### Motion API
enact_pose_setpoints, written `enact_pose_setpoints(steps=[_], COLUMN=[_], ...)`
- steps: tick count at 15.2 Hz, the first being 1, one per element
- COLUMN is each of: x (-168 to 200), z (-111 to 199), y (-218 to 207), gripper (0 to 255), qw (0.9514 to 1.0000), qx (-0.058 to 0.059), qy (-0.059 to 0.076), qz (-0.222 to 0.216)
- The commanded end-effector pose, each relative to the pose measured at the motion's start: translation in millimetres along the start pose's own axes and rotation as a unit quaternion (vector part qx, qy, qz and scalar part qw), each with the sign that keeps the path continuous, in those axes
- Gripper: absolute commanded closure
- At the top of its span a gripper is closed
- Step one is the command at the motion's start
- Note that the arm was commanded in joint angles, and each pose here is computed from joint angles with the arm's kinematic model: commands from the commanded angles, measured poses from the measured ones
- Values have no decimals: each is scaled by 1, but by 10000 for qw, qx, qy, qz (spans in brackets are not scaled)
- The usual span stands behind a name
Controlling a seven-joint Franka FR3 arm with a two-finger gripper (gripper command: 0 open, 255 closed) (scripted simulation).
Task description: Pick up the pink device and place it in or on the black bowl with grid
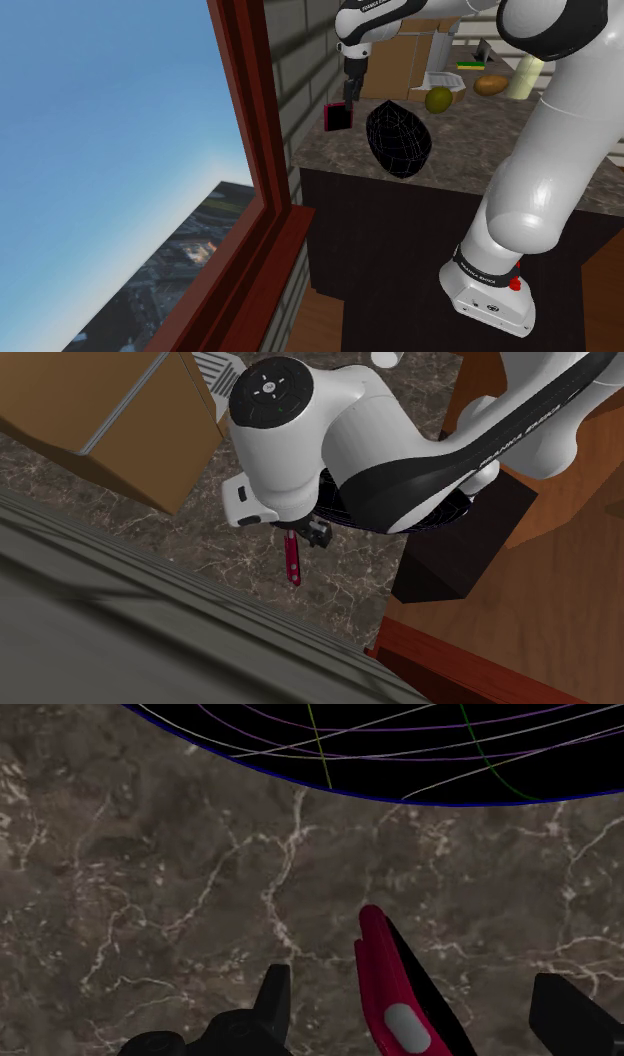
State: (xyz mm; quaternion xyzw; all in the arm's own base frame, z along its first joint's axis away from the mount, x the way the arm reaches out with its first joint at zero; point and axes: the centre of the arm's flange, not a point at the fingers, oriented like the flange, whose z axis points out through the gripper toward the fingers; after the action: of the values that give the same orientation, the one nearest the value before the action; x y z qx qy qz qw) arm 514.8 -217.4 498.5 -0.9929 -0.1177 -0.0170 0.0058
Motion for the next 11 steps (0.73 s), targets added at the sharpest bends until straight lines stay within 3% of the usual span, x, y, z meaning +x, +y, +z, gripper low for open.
enact_pose_setpoints(steps=[1, 3, 11], x=[0, 0, 0], z=[11, 24, 24], y=[1, 1, 1], gripper=[0, 0, 0], qw=[10000, 10000, 10000], qx=[-2, -2, -2], qy=[2, 2, 2], qz=[-3, -3, -3])
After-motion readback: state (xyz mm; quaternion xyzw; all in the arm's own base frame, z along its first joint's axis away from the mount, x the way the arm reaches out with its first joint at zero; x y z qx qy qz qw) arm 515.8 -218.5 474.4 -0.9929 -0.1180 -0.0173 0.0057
